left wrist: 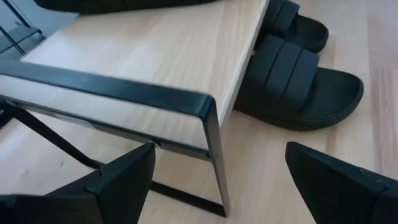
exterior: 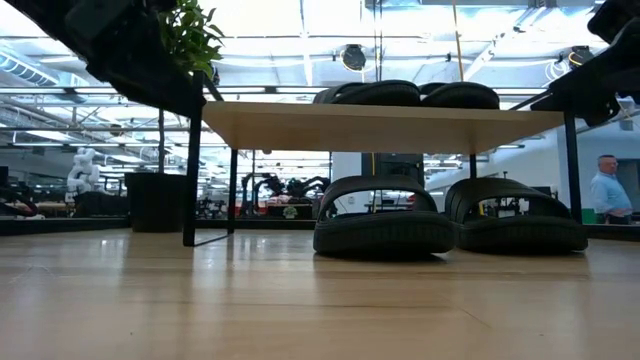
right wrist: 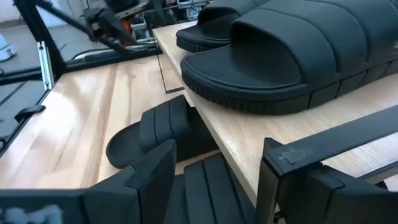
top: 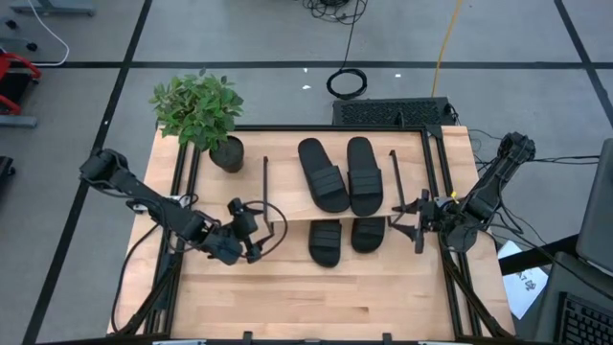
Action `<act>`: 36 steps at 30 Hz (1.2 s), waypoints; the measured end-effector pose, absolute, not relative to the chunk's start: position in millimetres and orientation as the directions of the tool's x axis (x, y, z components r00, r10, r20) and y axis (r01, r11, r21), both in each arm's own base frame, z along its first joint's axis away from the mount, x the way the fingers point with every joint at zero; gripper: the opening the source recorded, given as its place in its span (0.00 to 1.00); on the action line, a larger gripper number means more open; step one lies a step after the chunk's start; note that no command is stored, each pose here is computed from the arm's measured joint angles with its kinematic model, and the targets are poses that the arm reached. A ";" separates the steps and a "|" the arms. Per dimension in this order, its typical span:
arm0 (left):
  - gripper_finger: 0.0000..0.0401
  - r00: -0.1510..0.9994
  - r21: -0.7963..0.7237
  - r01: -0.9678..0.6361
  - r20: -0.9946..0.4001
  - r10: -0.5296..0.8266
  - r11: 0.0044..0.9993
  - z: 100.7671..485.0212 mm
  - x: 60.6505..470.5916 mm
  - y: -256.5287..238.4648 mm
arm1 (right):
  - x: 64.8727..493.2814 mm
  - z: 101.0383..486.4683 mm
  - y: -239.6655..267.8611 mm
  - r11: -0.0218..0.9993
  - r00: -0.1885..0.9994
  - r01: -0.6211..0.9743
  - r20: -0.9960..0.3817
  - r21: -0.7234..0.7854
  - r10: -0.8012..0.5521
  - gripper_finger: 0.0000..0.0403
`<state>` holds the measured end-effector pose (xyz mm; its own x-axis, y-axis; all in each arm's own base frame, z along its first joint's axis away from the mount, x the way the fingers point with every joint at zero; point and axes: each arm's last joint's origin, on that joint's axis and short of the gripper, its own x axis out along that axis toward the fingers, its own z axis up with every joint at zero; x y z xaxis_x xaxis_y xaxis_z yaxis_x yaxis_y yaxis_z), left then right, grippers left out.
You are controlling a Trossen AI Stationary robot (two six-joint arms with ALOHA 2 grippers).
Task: Pick and place slides into the shelf
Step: Adjust the shelf
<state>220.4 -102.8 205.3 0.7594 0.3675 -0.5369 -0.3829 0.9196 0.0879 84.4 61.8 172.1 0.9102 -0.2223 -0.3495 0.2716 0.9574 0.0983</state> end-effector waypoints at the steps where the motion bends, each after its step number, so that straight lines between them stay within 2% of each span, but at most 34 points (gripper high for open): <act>1: 0.92 0.759 0.084 -0.380 -0.542 0.362 0.921 204.7 220.6 -103.1 | 84.3 171.9 61.5 0.954 0.909 0.281 -0.347 0.104 -0.230 0.57; 8: 0.92 0.760 0.069 -0.380 -0.545 0.354 0.922 204.2 220.0 -104.5 | 84.3 171.8 59.7 0.934 0.905 0.340 -0.307 0.109 -0.294 0.57; 16: 0.92 0.765 0.078 -0.374 -0.537 0.355 0.924 204.3 217.8 -108.2 | 85.4 170.1 61.6 0.903 0.910 0.359 -0.303 0.234 -0.283 0.57; 24: 0.92 0.757 0.109 -0.388 -0.529 0.384 0.915 202.7 212.4 -111.6 | 87.4 159.3 72.1 0.925 0.956 0.245 -0.233 0.290 -0.180 0.57; 36: 0.92 0.771 0.119 -0.466 -0.432 0.468 0.877 215.4 202.6 -110.3 | 87.5 160.6 73.1 0.936 0.959 0.229 -0.224 0.267 -0.170 0.57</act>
